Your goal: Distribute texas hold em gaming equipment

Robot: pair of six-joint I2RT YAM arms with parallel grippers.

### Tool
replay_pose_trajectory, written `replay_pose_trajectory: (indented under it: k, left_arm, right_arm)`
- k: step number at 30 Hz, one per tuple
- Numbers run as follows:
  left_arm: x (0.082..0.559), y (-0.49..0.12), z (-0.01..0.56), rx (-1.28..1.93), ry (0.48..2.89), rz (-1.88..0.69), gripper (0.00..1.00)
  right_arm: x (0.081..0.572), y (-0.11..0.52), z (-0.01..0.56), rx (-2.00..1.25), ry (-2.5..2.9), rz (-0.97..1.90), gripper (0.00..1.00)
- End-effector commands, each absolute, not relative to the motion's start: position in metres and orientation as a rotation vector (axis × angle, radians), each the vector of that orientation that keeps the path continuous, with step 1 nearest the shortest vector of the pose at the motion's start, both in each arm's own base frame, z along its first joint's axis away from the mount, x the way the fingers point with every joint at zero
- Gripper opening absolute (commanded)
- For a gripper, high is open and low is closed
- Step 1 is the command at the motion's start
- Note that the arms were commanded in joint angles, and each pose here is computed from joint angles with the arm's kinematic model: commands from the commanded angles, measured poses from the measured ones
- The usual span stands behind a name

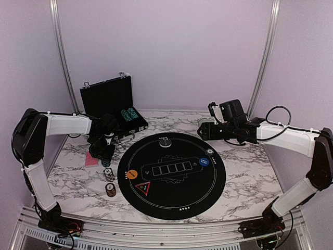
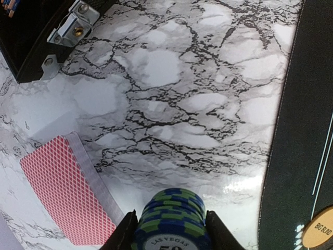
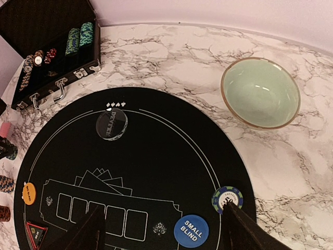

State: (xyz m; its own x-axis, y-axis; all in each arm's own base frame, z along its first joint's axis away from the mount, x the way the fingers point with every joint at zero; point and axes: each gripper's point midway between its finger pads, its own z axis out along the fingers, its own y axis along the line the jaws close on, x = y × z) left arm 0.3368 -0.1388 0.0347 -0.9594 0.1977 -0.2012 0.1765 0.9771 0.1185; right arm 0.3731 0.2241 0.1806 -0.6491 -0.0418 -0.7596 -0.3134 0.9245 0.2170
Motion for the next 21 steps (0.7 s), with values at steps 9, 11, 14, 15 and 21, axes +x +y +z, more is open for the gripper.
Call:
replay_pose_trajectory:
  k: [9, 11, 14, 15, 21]
  left_arm:
    - [0.341, -0.143, 0.057, 0.304, 2.881, 0.139, 0.35]
    - [0.341, -0.145, 0.058, 0.311, 2.880, 0.139, 0.35]
    - [0.341, -0.149, 0.059, 0.320, 2.878, 0.135, 0.35]
    - [0.342, -0.149, 0.059, 0.323, 2.878, 0.135, 0.35]
    - [0.343, -0.159, 0.063, 0.352, 2.873, 0.131, 0.35]
  right_arm:
    - [0.377, 0.230, 0.192, -0.243, 2.226, 0.433, 0.74]
    - [0.377, 0.230, 0.192, -0.244, 2.227, 0.432, 0.74]
    - [0.377, 0.230, 0.192, -0.245, 2.225, 0.433, 0.74]
    - [0.377, 0.230, 0.192, -0.247, 2.225, 0.432, 0.74]
    - [0.376, 0.230, 0.191, -0.249, 2.228, 0.429, 0.74]
